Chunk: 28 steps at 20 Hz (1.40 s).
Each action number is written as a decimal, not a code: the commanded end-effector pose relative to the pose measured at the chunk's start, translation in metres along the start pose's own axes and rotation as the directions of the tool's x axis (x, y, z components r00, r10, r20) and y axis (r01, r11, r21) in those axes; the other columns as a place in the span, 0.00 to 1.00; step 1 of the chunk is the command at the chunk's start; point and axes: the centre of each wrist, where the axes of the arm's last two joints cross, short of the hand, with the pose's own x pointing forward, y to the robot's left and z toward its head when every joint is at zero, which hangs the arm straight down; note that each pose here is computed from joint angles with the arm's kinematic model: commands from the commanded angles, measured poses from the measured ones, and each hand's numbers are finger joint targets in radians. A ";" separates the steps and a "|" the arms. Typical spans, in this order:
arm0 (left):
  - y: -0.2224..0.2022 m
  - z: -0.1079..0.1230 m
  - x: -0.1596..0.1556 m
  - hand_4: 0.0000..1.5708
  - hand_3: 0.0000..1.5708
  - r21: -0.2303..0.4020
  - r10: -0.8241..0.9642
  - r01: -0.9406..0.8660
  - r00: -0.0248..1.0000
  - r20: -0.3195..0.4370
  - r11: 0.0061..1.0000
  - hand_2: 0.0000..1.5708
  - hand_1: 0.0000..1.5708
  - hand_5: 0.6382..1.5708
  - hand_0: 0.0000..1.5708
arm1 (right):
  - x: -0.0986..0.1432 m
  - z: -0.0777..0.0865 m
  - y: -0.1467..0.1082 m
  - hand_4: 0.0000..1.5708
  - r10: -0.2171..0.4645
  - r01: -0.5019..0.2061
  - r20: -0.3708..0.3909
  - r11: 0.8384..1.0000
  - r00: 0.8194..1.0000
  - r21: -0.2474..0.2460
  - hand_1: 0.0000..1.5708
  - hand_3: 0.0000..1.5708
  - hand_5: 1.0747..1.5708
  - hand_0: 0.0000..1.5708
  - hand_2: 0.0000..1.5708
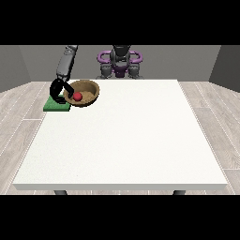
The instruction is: Pick the cup and pour the ball into the bowl, then pick the bowl and place it on the pad
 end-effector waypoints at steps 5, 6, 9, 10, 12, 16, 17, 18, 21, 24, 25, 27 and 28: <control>0.022 0.015 -0.017 0.76 0.00 0.073 -0.049 0.051 0.998 -0.032 0.996 0.00 0.00 0.97 0.00 | 0.075 -0.023 -0.054 0.67 0.172 -0.172 -0.030 0.985 0.985 0.004 1.00 0.45 0.99 1.00 1.00; 0.023 0.024 -0.038 0.77 0.00 0.068 -0.018 0.022 0.998 -0.063 0.997 0.00 0.00 0.97 0.00 | 0.098 -0.026 -0.064 0.69 0.169 -0.170 -0.044 0.985 0.985 -0.015 1.00 0.43 0.99 1.00 1.00; 0.050 0.032 -0.023 0.77 0.00 0.093 -0.028 0.030 0.999 -0.023 0.995 0.00 0.00 0.97 0.00 | 0.099 -0.026 -0.078 0.68 0.104 -0.104 -0.007 0.994 0.995 -0.017 1.00 0.43 0.99 1.00 1.00; 0.058 0.036 -0.031 0.77 0.00 0.132 -0.004 0.011 0.998 -0.055 0.991 0.00 0.00 0.97 0.00 | 0.103 -0.024 -0.069 0.70 0.145 -0.145 -0.018 0.989 0.989 0.033 1.00 0.37 0.99 1.00 1.00; 0.071 0.050 -0.034 0.77 0.00 0.157 -0.028 0.034 0.999 -0.040 0.987 0.00 0.00 0.97 0.00 | 0.089 -0.020 -0.082 0.70 0.132 -0.132 -0.007 0.991 0.991 0.029 1.00 0.37 0.99 1.00 1.00; 0.073 0.061 -0.048 0.77 0.00 0.151 -0.053 0.063 0.996 -0.070 0.987 0.00 0.00 0.98 0.00 | 0.072 -0.016 -0.079 0.70 0.119 -0.118 -0.022 0.993 0.993 0.029 1.00 0.37 0.99 1.00 1.00; 0.053 0.046 -0.048 0.77 0.00 0.142 -0.049 0.056 0.997 -0.058 0.988 0.00 0.00 0.98 0.00 | 0.094 -0.021 -0.096 0.70 0.144 -0.143 -0.028 0.989 0.989 0.041 1.00 0.34 0.99 1.00 1.00; 0.080 0.061 -0.046 0.77 0.00 0.178 -0.057 0.062 0.998 -0.033 0.982 0.00 0.00 0.98 0.00 | 0.097 -0.020 -0.076 0.71 0.145 -0.143 -0.017 0.987 0.989 0.068 1.00 0.24 0.99 1.00 1.00; 0.068 0.054 -0.044 0.77 0.00 0.145 -0.037 0.036 0.999 0.006 0.989 0.00 0.00 0.98 0.00 | 0.075 -0.020 -0.089 0.68 0.049 -0.049 -0.008 0.999 0.999 -0.012 1.00 0.27 0.99 1.00 1.00; 0.080 0.053 -0.030 0.77 0.00 0.159 -0.079 0.071 0.996 0.045 0.985 0.00 0.00 0.98 0.00 | 0.081 -0.024 -0.055 0.68 0.013 -0.012 -0.012 1.000 1.000 0.024 1.00 0.28 1.00 1.00 1.00; 0.071 0.053 -0.038 0.77 0.00 0.140 -0.075 0.073 0.997 0.009 0.987 0.00 0.00 0.98 0.00 | 0.057 -0.019 -0.064 0.67 0.027 -0.027 -0.032 1.000 0.999 0.012 1.00 0.29 1.00 1.00 1.00; 0.071 0.053 -0.041 0.77 0.00 0.167 -0.057 0.057 0.998 -0.009 0.984 0.00 0.00 0.98 0.00 | 0.045 -0.017 -0.048 0.66 -0.006 0.008 -0.045 0.999 0.999 0.034 1.00 0.34 1.00 1.00 1.00; 0.065 0.062 -0.061 0.77 0.00 0.124 -0.028 0.031 0.999 -0.026 0.992 0.00 0.00 0.98 0.00 | 0.056 -0.020 -0.064 0.65 -0.005 0.006 -0.068 1.000 0.998 0.014 1.00 0.34 1.00 1.00 1.00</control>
